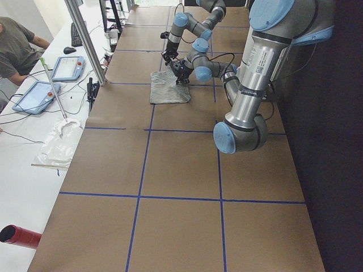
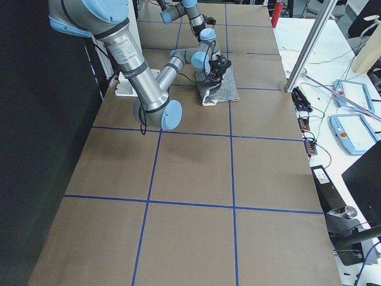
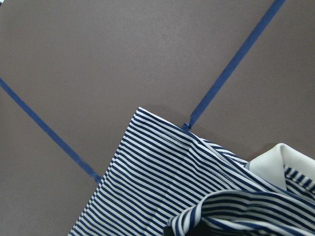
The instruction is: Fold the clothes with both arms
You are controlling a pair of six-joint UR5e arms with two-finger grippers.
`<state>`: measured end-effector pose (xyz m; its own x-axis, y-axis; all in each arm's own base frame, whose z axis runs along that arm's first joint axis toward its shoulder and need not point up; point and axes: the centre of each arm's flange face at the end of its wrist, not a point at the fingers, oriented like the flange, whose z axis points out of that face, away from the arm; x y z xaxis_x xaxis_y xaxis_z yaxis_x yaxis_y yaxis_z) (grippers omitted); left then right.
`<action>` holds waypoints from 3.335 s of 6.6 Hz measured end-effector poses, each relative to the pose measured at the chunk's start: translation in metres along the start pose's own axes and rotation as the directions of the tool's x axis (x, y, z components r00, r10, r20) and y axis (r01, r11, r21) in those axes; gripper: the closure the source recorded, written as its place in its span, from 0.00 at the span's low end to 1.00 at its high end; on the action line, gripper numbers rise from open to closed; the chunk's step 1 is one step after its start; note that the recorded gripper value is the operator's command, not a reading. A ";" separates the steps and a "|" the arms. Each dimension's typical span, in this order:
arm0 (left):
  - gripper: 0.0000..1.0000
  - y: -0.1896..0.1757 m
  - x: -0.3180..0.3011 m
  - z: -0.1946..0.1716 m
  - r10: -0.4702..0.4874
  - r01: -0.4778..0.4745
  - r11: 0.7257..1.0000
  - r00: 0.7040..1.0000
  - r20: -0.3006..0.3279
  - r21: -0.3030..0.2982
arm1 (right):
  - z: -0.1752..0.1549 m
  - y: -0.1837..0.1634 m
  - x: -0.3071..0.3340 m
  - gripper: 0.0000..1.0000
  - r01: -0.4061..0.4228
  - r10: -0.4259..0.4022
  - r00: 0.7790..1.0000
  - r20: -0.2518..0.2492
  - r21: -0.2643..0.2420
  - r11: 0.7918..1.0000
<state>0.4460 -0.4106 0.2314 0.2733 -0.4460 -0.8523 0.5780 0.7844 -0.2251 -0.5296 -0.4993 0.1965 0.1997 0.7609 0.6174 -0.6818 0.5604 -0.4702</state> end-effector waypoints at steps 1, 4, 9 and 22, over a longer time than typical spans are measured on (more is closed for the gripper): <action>0.66 -0.028 0.005 0.039 0.031 -0.031 0.999 1.000 -0.001 0.039 | 0.026 -0.011 -0.016 0.01 -0.011 0.011 1.000 -0.009 -0.006 1.000; 0.46 -0.129 0.023 0.128 0.205 -0.206 0.967 0.978 0.024 0.149 | 0.073 -0.066 -0.082 0.00 0.091 -0.092 0.995 -0.035 -0.032 0.995; 1.00 -0.064 0.049 0.110 0.171 -0.173 0.985 0.983 -0.065 -0.014 | 0.040 -0.115 -0.084 0.00 0.172 -0.173 0.985 0.002 -0.109 0.979; 1.00 -0.218 0.035 0.138 0.475 -0.475 0.880 0.880 -0.007 -0.009 | 0.031 -0.193 -0.032 0.00 0.290 -0.292 0.956 -0.002 -0.096 0.952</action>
<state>0.4353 -0.6567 0.3162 0.5100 -0.0167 -0.8600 0.3716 0.9060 0.2027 -0.4259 -0.6420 0.2872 0.3916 0.5649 0.7264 -0.5238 0.7858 -0.3287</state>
